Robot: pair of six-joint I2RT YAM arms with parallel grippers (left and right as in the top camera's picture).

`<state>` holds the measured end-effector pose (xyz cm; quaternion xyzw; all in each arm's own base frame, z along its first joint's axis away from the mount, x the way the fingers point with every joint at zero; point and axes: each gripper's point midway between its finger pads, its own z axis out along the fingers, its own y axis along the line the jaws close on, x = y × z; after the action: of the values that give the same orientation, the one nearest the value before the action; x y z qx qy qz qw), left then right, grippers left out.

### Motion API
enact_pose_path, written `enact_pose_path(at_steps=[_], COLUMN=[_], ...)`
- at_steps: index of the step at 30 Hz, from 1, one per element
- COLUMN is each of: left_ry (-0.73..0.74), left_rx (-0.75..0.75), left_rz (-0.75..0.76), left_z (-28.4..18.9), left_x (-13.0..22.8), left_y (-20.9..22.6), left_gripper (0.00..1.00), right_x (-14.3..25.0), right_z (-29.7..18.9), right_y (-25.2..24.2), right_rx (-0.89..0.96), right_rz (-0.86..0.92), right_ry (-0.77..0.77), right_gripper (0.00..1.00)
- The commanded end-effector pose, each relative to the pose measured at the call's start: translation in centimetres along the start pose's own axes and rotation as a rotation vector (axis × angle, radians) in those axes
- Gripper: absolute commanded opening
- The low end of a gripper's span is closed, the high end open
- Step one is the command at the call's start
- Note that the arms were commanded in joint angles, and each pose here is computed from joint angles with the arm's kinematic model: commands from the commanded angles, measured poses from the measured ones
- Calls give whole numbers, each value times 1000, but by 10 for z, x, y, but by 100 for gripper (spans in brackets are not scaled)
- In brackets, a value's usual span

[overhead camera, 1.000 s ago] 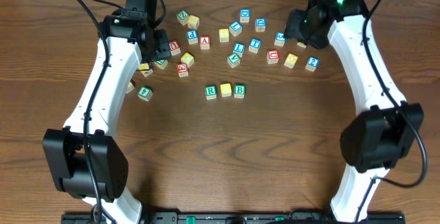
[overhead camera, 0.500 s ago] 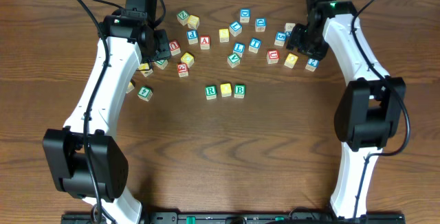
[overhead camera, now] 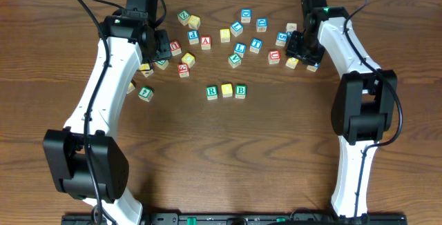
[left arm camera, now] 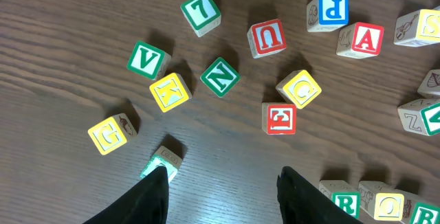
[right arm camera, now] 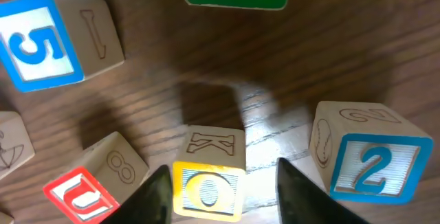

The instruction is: Spell out ROBOT

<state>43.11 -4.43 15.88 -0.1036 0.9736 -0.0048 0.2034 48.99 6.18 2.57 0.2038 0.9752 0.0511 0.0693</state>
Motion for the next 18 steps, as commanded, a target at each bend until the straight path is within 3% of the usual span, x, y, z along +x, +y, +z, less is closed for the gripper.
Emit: enact_pose_path(at_steps=[1,10,18], left_ry=[1,5,5], left_rx=[-8,-9,-9], left_rz=[7,7,7], left_z=[0,0,0], left_x=[0,1,1], left_y=[2,3,3], left_gripper=[51,51,51], right_x=[1,8,11], right_z=[6,14,18], right_y=[1,1,-4], right_rx=[0,12,35], right_rz=[6,-19,-81], right_ry=[9,18,22], right_gripper=[38,34,25])
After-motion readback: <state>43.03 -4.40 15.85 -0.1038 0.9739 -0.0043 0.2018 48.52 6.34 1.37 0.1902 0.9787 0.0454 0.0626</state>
